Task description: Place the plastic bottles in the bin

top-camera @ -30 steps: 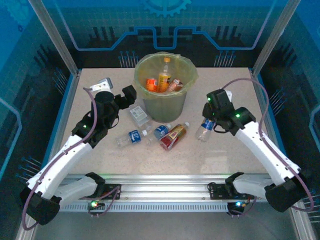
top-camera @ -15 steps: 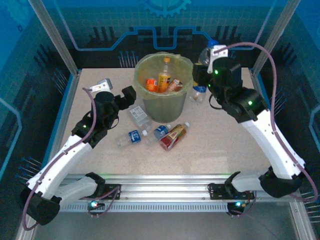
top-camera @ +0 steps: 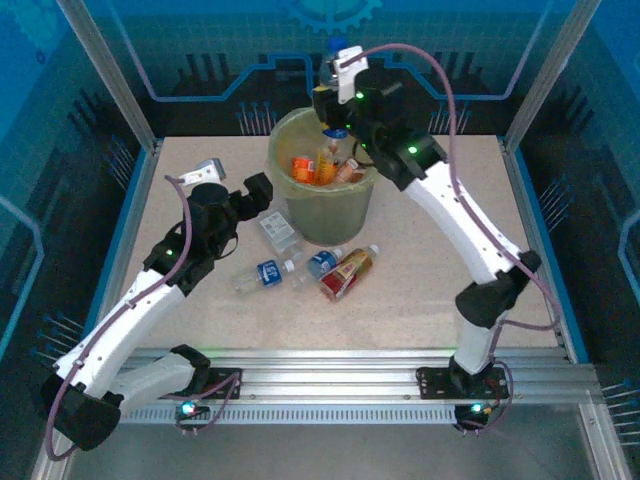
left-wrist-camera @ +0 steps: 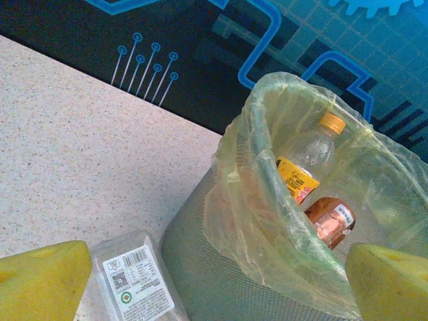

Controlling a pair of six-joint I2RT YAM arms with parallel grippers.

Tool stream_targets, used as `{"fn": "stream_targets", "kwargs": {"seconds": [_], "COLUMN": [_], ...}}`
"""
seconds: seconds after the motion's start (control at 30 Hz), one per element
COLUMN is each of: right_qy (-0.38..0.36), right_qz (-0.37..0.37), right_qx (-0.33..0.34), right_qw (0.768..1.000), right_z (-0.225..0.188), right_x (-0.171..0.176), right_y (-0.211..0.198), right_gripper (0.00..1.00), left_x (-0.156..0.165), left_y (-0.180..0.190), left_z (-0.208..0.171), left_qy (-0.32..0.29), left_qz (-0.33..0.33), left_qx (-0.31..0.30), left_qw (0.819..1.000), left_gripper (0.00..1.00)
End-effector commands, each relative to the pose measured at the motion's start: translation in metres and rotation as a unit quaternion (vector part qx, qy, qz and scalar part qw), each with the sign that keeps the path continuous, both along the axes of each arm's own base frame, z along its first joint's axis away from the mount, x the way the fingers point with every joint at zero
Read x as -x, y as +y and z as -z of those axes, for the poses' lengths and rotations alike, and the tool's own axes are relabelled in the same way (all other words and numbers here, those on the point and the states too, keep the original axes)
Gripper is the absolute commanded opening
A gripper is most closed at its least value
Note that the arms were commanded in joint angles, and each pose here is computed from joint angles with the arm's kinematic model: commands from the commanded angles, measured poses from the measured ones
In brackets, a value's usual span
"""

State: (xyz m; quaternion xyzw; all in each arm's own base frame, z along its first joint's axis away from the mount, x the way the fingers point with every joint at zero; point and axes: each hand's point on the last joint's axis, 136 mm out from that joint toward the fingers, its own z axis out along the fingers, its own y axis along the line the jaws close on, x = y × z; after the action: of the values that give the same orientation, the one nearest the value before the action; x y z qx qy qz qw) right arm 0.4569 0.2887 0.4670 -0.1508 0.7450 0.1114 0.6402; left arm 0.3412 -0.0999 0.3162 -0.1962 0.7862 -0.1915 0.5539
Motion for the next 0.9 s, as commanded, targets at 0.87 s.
{"fn": "stream_targets", "kwargs": {"seconds": [0.87], "right_qy": [0.094], "right_qz": [-0.026], "right_qx": [-0.081], "right_qw": [0.992], "right_z": [0.135], "right_x": [-0.027], "right_y": [0.047], "right_gripper": [0.48], "left_x": [0.001], "left_y": [0.006], "left_z": [0.017], "left_qy": [0.021], "left_qz": [-0.011], "left_qx": [0.001], "left_qw": [1.000], "left_gripper": [0.99]}}
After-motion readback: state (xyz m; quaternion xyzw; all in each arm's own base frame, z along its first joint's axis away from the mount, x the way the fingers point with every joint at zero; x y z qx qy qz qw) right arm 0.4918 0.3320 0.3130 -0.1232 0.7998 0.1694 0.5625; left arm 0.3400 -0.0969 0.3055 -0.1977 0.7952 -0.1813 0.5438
